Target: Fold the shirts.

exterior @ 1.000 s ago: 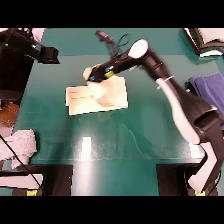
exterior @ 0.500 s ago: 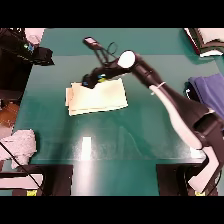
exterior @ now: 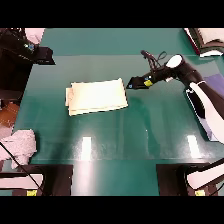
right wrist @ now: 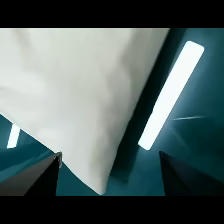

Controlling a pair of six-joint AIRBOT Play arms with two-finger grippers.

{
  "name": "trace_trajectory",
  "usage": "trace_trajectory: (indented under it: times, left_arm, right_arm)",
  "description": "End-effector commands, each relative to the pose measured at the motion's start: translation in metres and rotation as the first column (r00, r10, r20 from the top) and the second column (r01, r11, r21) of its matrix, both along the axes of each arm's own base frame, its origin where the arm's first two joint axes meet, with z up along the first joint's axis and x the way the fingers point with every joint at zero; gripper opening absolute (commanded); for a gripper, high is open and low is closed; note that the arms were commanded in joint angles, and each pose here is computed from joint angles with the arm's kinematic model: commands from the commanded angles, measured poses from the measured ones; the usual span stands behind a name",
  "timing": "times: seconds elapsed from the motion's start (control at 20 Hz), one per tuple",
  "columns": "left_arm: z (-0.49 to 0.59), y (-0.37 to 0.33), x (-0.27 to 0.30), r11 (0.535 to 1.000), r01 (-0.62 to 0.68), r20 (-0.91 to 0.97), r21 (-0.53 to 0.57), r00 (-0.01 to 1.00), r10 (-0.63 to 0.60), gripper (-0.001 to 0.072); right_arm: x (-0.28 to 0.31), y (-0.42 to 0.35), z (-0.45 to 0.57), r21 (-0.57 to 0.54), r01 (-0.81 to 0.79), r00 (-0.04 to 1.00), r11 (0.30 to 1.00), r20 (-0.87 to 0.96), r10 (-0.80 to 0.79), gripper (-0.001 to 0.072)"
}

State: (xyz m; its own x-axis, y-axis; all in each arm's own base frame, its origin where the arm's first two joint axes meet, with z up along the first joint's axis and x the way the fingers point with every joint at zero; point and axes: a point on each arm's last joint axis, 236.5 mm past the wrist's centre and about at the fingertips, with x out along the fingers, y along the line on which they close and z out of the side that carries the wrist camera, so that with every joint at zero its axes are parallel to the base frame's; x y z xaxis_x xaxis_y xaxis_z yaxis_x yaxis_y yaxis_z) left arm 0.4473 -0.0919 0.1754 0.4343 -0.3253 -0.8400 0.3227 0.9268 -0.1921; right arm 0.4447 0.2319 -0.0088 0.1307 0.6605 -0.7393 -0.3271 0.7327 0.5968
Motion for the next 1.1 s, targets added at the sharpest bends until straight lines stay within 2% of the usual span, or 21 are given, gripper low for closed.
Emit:
trace_trajectory:
  times: [0.0,0.35,0.5,0.6,0.65,0.7,0.75,0.95,1.05]
  left_arm:
    - [0.003,-0.002,0.002,1.0,-0.001,0.013,-0.012,1.0,0.001,0.0026]
    - [-0.001,-0.004,0.003,1.0,0.001,0.008,-0.019,1.0,-0.001,0.0025]
    - [-0.001,-0.004,0.001,1.0,0.002,0.003,-0.018,1.0,-0.002,0.0025]
    - [-0.001,-0.004,0.002,1.0,0.002,0.003,-0.018,1.0,-0.002,0.0025]
    - [-0.001,-0.004,0.002,1.0,0.002,0.004,-0.018,1.0,-0.002,0.0025]
    - [-0.001,-0.004,0.002,1.0,0.002,0.003,-0.018,1.0,-0.002,0.0025]
    - [-0.001,-0.004,0.002,1.0,0.002,0.003,-0.018,1.0,-0.002,0.0025]
    - [-0.002,-0.004,0.001,1.0,0.004,-0.001,-0.017,1.0,-0.004,0.0025]
    - [-0.002,-0.004,0.0,1.0,0.004,-0.005,-0.017,1.0,-0.004,0.0025]
  right_arm:
    - [-0.003,0.001,-0.023,0.1,0.068,0.99,0.993,-0.127,-0.055,0.0694]
    - [-0.005,0.09,-0.041,0.195,-0.077,0.981,0.978,-0.161,0.109,0.0692]
    - [-0.01,0.117,-0.051,0.197,-0.105,0.973,0.975,-0.183,0.142,0.0674]
    - [-0.012,0.124,-0.056,0.194,-0.107,0.972,0.975,-0.187,0.144,0.0465]
    - [-0.01,0.126,-0.056,0.193,-0.105,0.975,0.976,-0.174,0.139,0.0298]
    - [-0.008,0.127,-0.055,0.193,-0.117,0.978,0.974,-0.15,0.147,0.008]
    - [-0.008,0.127,-0.053,0.193,-0.132,0.979,0.972,-0.131,0.159,0.0023]
    - [0.0,0.091,-0.015,0.185,-0.139,0.982,0.973,-0.099,0.16,0.0021]
    - [0.015,0.043,0.01,0.117,-0.097,0.993,0.988,-0.059,0.104,0.0021]
